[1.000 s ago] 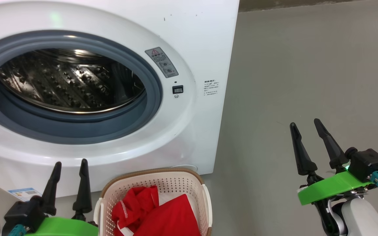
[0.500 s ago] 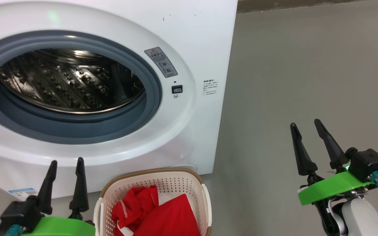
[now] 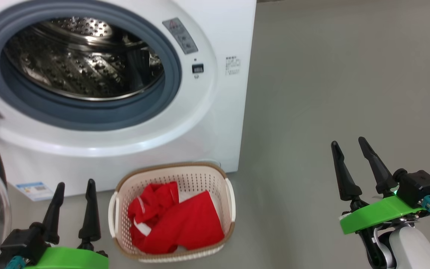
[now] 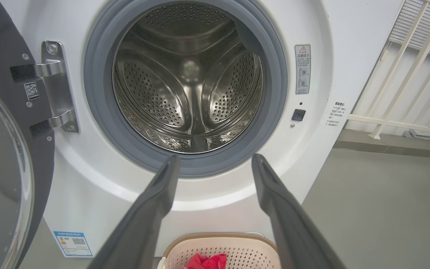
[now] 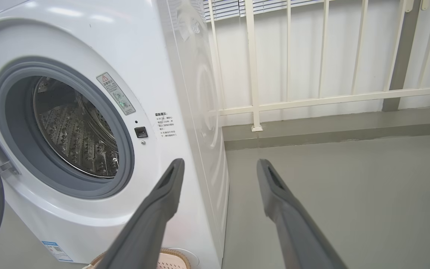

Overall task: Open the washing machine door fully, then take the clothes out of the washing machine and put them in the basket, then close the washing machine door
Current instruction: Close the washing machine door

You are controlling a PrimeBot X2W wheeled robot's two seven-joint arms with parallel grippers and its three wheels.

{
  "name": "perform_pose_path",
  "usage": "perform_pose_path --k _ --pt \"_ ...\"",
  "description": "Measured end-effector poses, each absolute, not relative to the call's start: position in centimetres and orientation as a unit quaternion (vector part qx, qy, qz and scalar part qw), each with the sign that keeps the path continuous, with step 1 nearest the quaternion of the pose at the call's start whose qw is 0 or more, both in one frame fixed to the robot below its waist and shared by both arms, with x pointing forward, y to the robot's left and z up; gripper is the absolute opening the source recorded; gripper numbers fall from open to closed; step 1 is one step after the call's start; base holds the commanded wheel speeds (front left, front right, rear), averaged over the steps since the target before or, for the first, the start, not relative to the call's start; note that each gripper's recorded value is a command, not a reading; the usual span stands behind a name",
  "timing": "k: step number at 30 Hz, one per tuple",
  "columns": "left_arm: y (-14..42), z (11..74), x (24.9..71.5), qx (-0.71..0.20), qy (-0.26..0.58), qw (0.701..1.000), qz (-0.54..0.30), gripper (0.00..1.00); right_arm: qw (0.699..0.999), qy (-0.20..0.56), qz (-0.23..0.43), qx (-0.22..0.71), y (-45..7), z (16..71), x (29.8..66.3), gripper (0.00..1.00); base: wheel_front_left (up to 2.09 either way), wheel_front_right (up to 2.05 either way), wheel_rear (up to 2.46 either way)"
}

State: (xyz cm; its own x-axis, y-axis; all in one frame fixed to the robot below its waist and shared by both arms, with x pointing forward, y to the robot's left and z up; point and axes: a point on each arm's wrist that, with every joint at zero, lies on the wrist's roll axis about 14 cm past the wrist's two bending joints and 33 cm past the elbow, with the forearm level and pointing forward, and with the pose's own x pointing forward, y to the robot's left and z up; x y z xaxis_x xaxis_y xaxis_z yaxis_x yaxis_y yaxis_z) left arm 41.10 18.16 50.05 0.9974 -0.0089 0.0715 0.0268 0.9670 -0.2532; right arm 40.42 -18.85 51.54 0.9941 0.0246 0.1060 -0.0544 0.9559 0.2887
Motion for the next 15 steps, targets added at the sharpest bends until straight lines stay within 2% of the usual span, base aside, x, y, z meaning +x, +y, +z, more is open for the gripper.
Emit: perform_pose_path --k 7,15 --pt "18.09 50.15 41.13 -0.128 -0.037 0.991 -0.010 1.00 0.987 -0.047 0.020 0.149 -18.81 51.30 40.50 1.00 -1.40 1.40 0.00" --pt "18.09 50.62 41.00 -0.129 -0.043 0.991 -0.011 1.00 0.987 -0.050 0.022 0.150 -18.66 51.53 40.53 1.00 -0.39 0.39 0.00"
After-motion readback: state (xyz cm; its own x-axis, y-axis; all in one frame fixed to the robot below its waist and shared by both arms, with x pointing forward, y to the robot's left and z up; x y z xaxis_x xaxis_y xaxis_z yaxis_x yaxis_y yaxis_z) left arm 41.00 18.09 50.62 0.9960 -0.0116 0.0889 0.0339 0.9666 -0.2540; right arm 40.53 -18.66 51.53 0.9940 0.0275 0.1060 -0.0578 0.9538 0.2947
